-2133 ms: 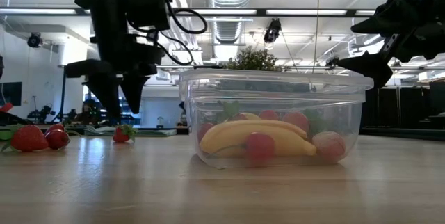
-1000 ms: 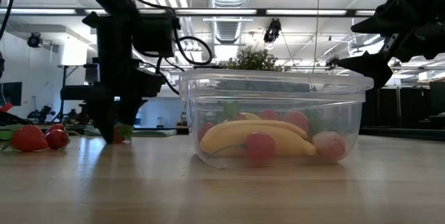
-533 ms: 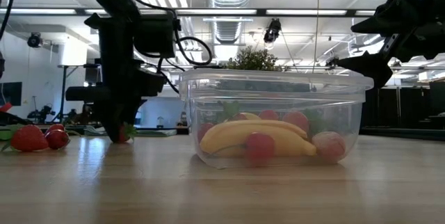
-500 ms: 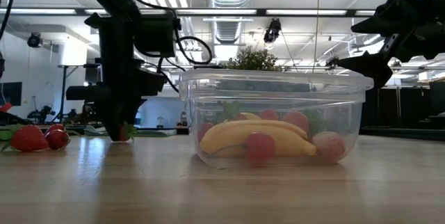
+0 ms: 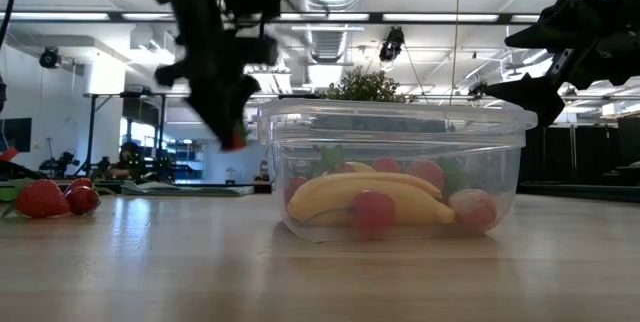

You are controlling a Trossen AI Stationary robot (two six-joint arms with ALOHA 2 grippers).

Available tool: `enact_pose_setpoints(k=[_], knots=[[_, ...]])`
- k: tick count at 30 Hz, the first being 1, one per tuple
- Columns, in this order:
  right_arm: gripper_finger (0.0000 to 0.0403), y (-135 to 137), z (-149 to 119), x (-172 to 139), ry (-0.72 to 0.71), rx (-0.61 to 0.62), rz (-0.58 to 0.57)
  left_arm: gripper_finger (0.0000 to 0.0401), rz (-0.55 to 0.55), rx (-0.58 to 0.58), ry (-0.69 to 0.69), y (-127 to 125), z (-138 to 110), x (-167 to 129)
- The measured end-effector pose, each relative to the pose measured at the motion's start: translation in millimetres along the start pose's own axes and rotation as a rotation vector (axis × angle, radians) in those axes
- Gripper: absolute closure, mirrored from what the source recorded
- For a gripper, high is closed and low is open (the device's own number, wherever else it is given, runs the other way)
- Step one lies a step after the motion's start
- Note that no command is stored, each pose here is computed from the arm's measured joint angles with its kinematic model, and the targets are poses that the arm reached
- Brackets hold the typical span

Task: Pick and placing Produce into tupperware
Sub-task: Put the red strawberry into the transparent bin

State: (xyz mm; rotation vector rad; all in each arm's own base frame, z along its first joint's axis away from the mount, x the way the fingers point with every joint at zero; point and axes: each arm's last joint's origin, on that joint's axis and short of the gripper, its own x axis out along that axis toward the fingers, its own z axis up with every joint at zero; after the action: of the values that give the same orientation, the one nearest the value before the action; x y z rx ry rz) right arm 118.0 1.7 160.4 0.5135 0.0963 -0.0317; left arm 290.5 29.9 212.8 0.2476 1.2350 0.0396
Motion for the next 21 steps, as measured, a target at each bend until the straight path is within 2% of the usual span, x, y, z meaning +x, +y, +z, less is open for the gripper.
enact_pose_setpoints(k=[3,7,10,13,17,21], knots=[[0.006,0,0,0,0.0,0.0,0.0,0.0276,-0.091,-0.03,-0.12,-1,19,-21],[0.0056,0,0,0,0.0,0.0,0.0,0.0275,-0.269,-0.06,-0.26,-10,41,-44],[0.0053,0,0,0,0.0,0.0,0.0,0.0269,-0.396,-0.005,-0.411,-23,56,-53],[0.0054,0,0,0,0.0,0.0,0.0,0.0265,-0.425,0.041,-0.507,-36,65,-58],[0.0057,0,0,0,0.0,0.0,0.0,0.0264,-0.464,0.058,-0.512,-48,69,-52],[0.0056,0,0,0,0.0,0.0,0.0,0.0263,-0.624,0.029,-0.468,-55,69,-38]])
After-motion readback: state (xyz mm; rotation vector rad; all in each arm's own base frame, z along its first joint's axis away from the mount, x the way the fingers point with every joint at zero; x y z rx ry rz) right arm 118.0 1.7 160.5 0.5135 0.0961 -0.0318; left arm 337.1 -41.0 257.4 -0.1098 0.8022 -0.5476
